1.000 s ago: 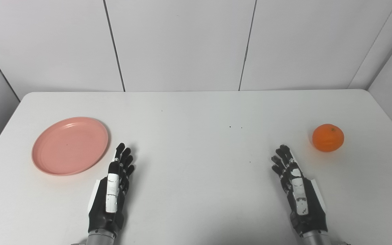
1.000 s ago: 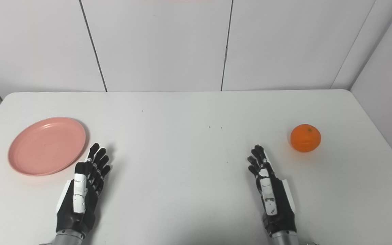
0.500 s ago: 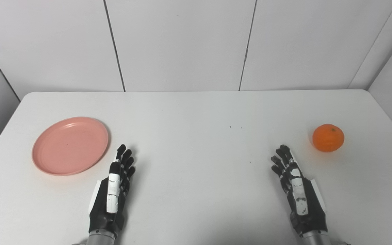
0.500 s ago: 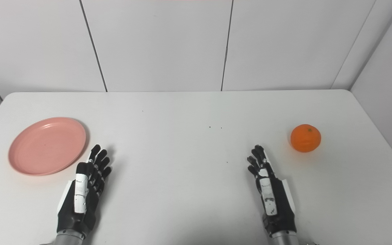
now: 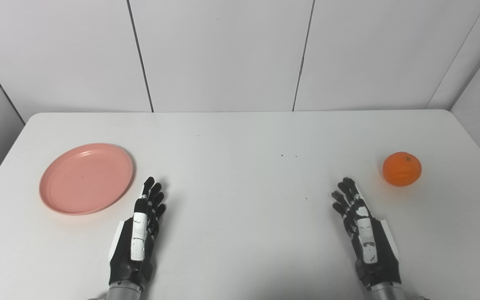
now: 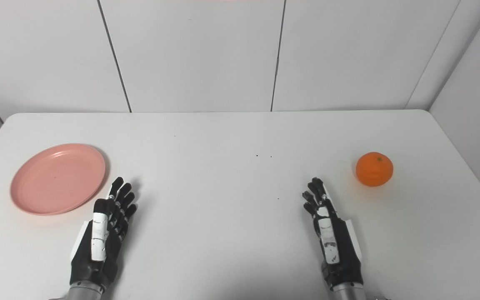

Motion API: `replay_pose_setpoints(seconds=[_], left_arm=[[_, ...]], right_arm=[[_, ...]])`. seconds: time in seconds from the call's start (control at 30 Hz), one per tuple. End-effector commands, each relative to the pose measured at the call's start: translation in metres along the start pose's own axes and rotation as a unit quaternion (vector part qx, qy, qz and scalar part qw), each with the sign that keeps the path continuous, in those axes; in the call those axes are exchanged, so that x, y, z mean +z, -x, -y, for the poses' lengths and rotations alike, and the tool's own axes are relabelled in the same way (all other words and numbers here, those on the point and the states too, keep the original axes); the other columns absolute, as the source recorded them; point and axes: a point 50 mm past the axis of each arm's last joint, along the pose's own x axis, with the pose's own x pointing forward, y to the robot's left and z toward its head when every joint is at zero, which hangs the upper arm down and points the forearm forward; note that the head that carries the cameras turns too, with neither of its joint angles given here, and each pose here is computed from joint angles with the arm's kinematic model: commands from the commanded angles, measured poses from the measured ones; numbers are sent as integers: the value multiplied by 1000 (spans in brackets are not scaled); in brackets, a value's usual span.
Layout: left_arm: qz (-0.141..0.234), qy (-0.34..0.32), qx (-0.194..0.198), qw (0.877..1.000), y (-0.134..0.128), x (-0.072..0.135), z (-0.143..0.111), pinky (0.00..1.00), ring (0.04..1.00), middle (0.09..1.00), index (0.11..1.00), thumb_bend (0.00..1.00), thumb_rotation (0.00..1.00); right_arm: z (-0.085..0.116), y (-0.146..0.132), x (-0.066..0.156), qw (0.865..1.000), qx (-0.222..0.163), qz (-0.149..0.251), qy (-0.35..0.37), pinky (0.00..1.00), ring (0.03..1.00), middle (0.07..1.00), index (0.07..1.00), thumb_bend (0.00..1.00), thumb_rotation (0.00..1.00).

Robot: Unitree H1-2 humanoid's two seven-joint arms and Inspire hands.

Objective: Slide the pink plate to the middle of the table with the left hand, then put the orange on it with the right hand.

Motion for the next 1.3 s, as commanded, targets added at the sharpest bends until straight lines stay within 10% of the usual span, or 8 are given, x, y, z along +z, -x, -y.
replay_pose_setpoints(seconds=[0.0,1.27], left_arm=[[-43,-20,28,998,63,-17,-14,1000,1000,1000,1000,856,989],[-37,-20,45,998,46,-60,24,1000,1000,1000,1000,773,941]], right_arm=[[6,12,-5,1000,0,4,4,935,926,955,954,902,1000],[52,8,-43,1000,11,-5,1,988,951,972,990,887,1000]])
